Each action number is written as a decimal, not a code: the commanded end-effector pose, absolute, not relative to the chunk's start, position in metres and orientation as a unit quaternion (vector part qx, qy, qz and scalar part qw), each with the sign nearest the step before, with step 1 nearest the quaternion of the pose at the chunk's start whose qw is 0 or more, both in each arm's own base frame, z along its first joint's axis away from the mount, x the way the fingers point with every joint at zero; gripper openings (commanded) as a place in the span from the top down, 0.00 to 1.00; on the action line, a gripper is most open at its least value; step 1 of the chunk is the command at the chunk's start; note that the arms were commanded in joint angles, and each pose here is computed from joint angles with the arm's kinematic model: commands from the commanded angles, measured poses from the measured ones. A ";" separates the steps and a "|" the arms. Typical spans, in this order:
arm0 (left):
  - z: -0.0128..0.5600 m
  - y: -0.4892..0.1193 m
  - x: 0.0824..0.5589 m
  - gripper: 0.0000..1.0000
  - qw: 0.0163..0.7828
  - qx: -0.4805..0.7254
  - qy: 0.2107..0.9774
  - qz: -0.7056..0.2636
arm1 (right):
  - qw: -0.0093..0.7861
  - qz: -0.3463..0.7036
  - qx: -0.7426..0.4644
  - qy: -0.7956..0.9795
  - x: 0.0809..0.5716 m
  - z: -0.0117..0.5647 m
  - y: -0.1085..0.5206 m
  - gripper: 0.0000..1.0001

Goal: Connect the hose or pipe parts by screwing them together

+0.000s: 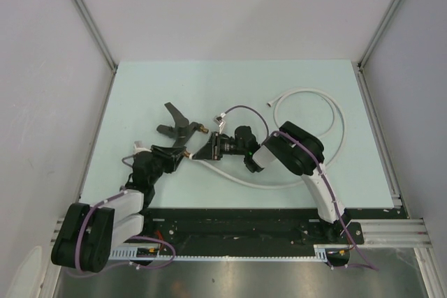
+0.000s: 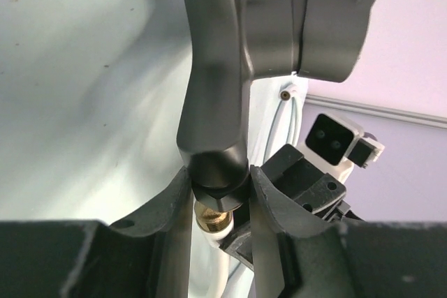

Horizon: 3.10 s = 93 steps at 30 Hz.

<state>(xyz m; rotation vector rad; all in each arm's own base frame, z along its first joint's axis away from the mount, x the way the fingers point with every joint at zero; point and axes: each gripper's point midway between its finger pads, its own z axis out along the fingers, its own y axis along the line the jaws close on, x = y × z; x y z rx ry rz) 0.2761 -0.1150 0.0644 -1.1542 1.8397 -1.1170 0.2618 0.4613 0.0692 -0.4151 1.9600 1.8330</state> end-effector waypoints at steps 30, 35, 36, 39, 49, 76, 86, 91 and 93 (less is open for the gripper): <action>0.069 -0.130 0.262 1.00 0.326 -0.426 0.698 -0.474 | 0.273 0.741 -0.115 0.603 0.283 0.142 0.441 0.58; 0.064 -0.130 0.262 1.00 0.319 -0.429 0.704 -0.467 | 0.284 0.736 -0.126 0.601 0.285 0.148 0.433 0.55; 0.063 -0.131 0.261 1.00 0.318 -0.429 0.705 -0.467 | 0.286 0.735 -0.127 0.602 0.286 0.149 0.432 0.55; 0.060 -0.132 0.260 1.00 0.311 -0.429 0.709 -0.465 | 0.304 0.710 -0.143 0.618 0.289 0.150 0.430 0.54; 0.053 -0.137 0.253 1.00 0.279 -0.437 0.714 -0.470 | 0.476 0.402 -0.345 0.702 0.286 0.127 0.428 0.50; 0.052 -0.145 0.248 1.00 0.241 -0.440 0.723 -0.474 | 0.673 0.032 -0.584 0.454 0.236 0.088 0.447 0.48; 0.050 -0.145 0.246 1.00 0.238 -0.442 0.725 -0.471 | 0.649 0.042 -0.609 0.455 0.229 0.067 0.451 0.47; 0.049 -0.147 0.245 1.00 0.231 -0.440 0.728 -0.471 | 0.640 0.034 -0.613 0.462 0.231 0.055 0.453 0.47; 0.048 -0.147 0.244 1.00 0.226 -0.443 0.728 -0.472 | 0.641 0.027 -0.607 0.469 0.236 0.052 0.453 0.49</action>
